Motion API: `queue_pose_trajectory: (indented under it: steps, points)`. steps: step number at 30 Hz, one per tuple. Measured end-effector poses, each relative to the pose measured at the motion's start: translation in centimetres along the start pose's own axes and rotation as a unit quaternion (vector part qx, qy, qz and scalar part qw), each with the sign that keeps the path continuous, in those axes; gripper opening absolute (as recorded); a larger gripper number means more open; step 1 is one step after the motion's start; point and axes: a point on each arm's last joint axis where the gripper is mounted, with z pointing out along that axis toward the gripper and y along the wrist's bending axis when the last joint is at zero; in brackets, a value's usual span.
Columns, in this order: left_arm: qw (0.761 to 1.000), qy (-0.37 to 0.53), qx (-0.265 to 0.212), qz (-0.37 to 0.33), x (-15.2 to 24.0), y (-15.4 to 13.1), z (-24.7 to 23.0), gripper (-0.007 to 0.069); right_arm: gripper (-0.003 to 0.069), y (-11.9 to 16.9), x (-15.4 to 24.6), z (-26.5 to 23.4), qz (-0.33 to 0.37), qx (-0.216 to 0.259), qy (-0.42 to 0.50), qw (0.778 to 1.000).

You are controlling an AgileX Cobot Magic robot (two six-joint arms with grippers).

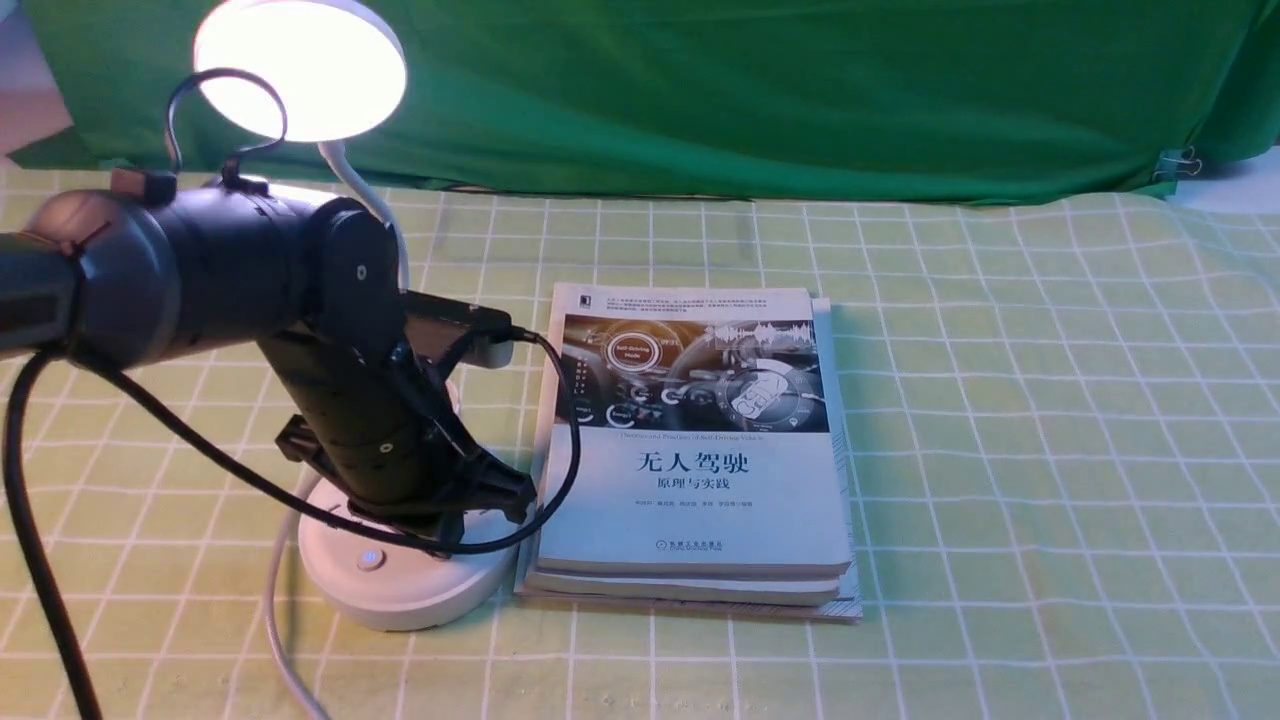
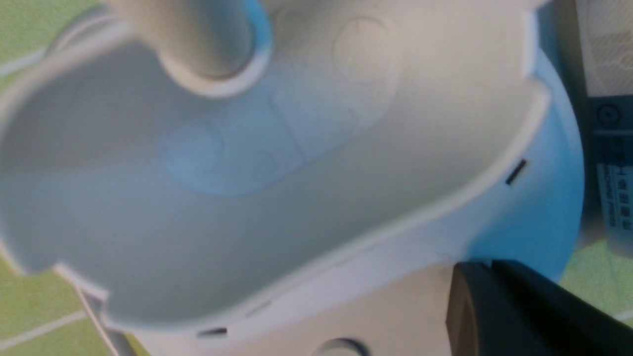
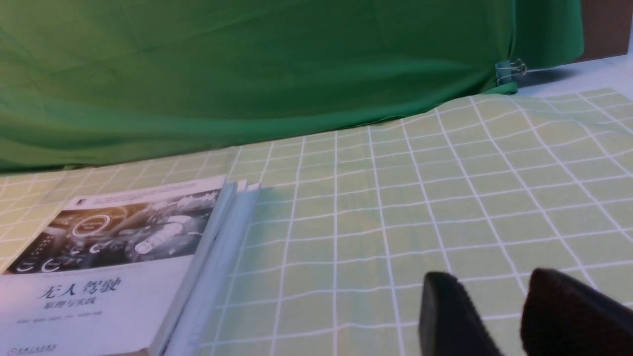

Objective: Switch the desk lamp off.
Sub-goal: Use the left arm to press the button switch on the lamp holder

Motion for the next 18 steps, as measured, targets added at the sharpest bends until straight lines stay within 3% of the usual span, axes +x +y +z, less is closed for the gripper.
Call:
queue_pose_trajectory:
  steps: [7, 18]
  points:
    - [1.0, -0.015, 0.0, -0.004, 0.3, -0.2, -1.7, 0.0001, 0.0238, 0.0, 0.0, 0.0, 0.0, 0.0, 0.0, 1.0]
    - [1.0, -0.006, 0.0, -0.009, 0.0, 0.0, -0.3, 0.0001, 0.0238, 0.0, 0.0, 0.0, 0.0, 0.0, 0.0, 1.0]
